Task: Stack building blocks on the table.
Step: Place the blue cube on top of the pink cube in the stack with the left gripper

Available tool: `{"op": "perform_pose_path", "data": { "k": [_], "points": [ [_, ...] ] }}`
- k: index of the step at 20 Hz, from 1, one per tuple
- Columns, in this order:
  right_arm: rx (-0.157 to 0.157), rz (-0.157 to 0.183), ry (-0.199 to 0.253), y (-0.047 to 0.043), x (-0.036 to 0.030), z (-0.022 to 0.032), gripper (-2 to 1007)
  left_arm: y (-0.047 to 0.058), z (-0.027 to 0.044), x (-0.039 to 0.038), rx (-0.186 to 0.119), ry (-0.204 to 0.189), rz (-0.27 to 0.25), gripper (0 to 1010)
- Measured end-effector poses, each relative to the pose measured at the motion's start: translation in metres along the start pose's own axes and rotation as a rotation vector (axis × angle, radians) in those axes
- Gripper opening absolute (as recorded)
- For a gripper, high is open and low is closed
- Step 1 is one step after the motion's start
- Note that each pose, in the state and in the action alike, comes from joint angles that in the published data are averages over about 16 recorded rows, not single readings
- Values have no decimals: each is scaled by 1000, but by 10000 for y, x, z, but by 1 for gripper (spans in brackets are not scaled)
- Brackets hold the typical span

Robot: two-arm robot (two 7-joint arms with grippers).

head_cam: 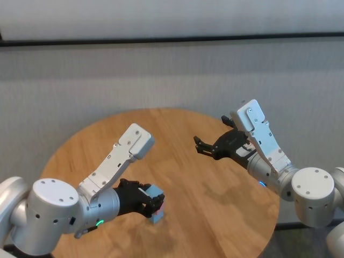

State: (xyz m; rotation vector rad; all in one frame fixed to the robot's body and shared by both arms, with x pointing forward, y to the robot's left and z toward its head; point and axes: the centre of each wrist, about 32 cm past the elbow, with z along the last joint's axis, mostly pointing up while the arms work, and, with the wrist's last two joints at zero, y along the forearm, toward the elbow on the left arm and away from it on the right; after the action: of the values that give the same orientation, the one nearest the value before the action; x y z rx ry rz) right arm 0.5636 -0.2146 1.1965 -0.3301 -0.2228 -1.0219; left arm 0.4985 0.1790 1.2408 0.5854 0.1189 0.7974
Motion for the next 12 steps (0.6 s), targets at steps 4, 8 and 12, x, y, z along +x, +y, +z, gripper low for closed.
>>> {"op": "perform_pose_path", "data": {
  "k": [4, 8, 12],
  "points": [
    [0, 0, 0, 0, 0, 0, 1001, -5, -2, 3, 1, -1, -1, 404],
    [0, 0, 0, 0, 0, 0, 1001, -16, -7, 9, 3, 0, -1, 404],
    [0, 0, 0, 0, 0, 0, 1001, -31, -12, 24, 7, -1, -4, 404]
  ]
}}
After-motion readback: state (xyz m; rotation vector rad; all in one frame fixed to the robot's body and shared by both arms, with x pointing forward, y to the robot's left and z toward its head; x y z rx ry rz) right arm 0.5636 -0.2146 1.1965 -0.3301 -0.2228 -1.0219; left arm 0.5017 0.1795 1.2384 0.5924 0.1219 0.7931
